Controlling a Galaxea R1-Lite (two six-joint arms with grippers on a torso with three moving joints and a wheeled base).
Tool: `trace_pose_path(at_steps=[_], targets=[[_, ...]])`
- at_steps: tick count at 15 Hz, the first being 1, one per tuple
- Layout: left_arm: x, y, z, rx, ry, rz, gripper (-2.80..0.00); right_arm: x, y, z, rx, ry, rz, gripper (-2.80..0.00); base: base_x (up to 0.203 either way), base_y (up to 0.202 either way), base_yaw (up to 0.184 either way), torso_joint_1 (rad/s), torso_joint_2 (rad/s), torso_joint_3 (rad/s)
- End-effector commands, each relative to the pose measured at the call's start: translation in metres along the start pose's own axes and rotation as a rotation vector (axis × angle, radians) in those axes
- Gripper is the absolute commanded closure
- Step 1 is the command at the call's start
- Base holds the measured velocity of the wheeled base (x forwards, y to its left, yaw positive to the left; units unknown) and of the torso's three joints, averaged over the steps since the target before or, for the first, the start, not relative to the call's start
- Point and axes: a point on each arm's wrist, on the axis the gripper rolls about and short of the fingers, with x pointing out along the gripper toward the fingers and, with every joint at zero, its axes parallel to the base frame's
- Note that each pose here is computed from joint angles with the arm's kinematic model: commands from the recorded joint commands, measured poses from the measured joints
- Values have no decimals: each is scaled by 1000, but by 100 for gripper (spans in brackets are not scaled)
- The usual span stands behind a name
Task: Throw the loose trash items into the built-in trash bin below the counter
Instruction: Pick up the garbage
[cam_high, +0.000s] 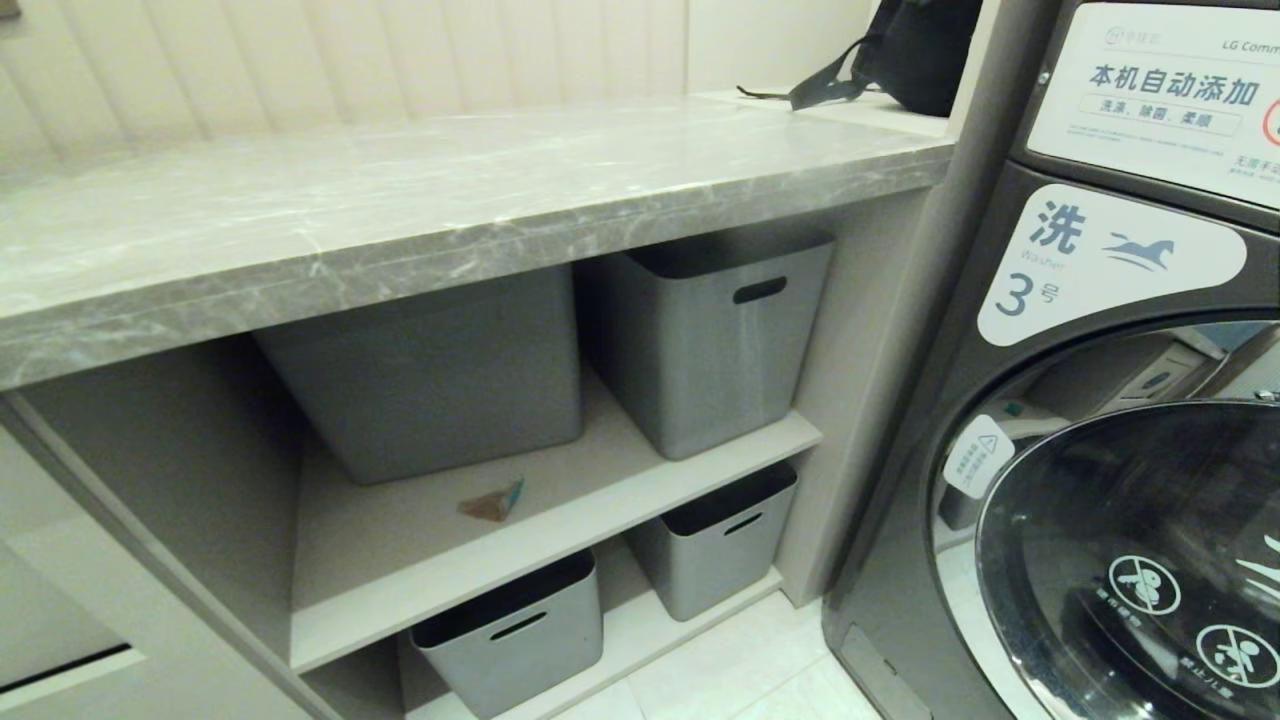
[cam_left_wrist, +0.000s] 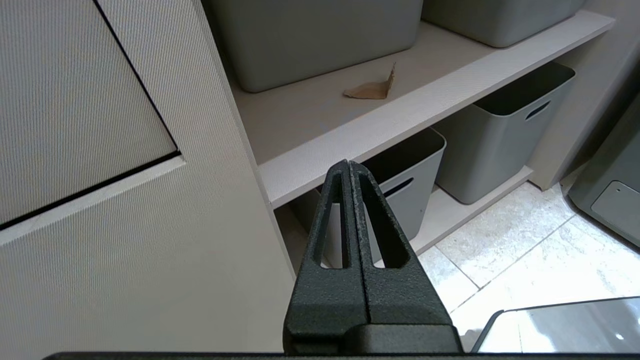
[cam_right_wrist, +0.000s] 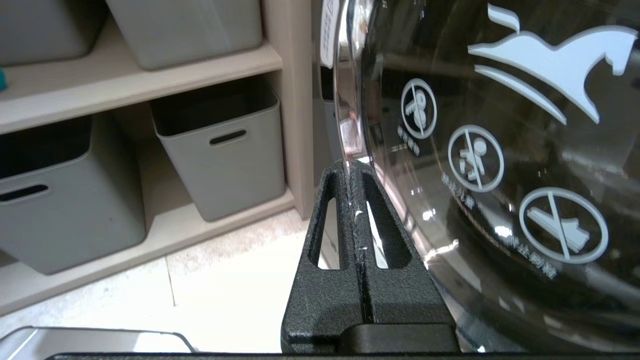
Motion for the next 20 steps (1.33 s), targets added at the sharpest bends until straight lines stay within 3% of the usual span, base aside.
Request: trace_pose_path(at_steps=[1,3,5,7,9,11,13,16,20], targets=[[0,0,0,1,3,-1,0,0,0,0,0,0,1,0,0,0,0,0,0,0],[1,0,0,1,13,-3,0,0,0,0,0,0,1,0,0,0,0,0,0,0],[-2,1,8,5,-36,-4,0,0,0,0,0,0,1,0,0,0,0,0,0,0],[-9,3,44,13,-118,-52,0,0,0,0,0,0,1,0,0,0,0,0,0,0],[-1,3,73,31,-94,-263,0,0,0,0,0,0,1,0,0,0,0,0,0,0],[18,2,89,93,-29,-435,0,0,0,0,0,0,1,0,0,0,0,0,0,0],[43,1,94,129,56,-591,0,0,0,0,0,0,1,0,0,0,0,0,0,0],[78,-3,96,136,160,-784,0,0,0,0,0,0,1,0,0,0,0,0,0,0],[135,-27,93,187,228,-1019,0,0,0,0,0,-1,1,0,0,0,0,0,0,0]])
